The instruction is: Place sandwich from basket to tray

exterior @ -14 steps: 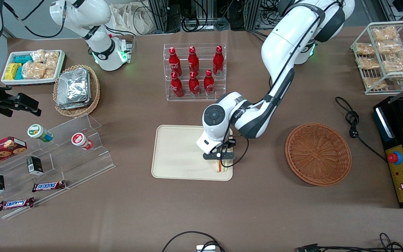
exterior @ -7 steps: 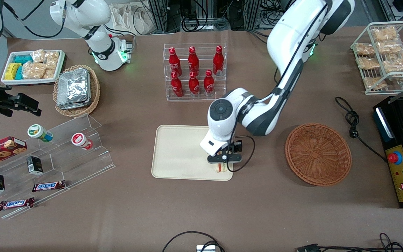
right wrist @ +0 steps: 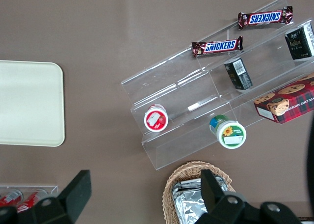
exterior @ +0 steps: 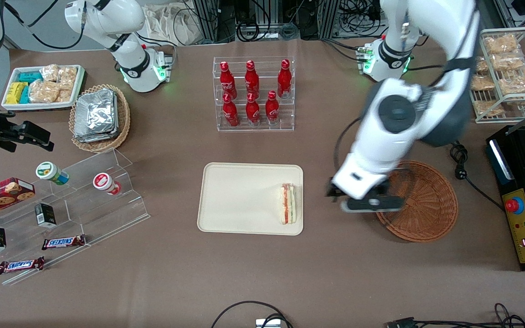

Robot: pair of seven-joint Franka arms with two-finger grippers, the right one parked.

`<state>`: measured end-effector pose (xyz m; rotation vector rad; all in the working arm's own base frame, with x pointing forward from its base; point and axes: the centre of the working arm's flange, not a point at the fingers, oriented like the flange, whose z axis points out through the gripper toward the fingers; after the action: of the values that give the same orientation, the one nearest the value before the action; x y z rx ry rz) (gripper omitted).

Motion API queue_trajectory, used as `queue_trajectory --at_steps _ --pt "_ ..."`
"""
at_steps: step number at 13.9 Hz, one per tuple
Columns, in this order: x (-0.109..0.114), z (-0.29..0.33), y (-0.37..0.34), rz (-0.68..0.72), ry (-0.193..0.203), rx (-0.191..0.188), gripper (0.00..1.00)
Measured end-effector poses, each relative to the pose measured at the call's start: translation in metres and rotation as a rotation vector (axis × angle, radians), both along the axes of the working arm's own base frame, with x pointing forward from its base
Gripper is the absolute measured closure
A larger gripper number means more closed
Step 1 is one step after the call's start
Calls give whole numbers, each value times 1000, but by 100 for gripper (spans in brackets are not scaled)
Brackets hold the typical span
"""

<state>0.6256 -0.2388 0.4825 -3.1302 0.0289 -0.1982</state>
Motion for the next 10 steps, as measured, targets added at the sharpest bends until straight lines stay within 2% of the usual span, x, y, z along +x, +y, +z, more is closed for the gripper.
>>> queue_trajectory --at_steps 3,6,10 --pt "-8 38 86 16 54 15 0" --pt "-31 64 137 -5 93 18 0" --pt "-53 92 161 -20 108 11 0"
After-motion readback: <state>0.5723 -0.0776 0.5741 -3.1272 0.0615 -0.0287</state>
